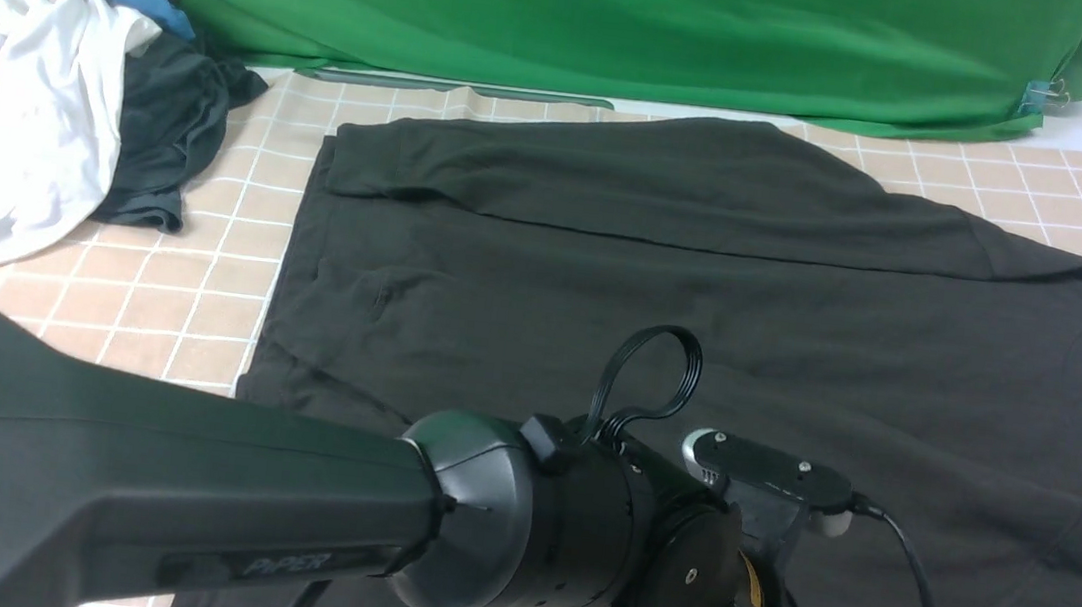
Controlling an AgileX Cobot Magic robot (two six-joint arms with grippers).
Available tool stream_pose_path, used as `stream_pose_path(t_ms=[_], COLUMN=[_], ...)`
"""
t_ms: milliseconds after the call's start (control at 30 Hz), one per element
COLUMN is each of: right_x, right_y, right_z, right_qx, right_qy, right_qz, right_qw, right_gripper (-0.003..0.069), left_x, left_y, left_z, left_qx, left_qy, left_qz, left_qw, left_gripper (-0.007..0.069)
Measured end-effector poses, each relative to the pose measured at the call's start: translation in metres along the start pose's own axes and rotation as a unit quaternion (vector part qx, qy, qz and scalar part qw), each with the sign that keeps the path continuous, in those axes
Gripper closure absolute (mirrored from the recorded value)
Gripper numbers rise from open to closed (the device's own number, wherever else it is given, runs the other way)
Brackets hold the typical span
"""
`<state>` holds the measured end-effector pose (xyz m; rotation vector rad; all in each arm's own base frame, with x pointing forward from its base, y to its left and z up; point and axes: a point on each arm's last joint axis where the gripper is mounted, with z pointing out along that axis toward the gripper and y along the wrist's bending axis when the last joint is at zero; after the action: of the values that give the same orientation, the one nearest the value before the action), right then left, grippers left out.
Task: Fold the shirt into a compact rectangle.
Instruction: 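Grab the top left corner of the dark shirt with the left gripper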
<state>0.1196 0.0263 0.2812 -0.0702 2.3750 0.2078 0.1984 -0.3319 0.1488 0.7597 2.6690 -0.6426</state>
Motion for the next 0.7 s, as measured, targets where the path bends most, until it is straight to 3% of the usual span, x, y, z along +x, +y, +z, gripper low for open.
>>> stream_pose_path(t_ms=[300,700], right_x=[0.000,0.000], right_y=[0.000,0.000], right_z=[0.000,0.000], right_qx=[0.000,0.000], right_qy=[0.000,0.000], right_qz=[0.000,0.000], right_qw=[1.000,1.000], right_gripper=[0.0623,0.0623], left_x=[0.016,0.023], left_y=[-0.023,-0.030], left_z=[0.003,0.003], left_qx=[0.018,0.024], left_qy=[0.028,0.046], left_qz=[0.076,0.082], left_qw=[0.997,0.995], left_gripper=[0.0612,0.0605])
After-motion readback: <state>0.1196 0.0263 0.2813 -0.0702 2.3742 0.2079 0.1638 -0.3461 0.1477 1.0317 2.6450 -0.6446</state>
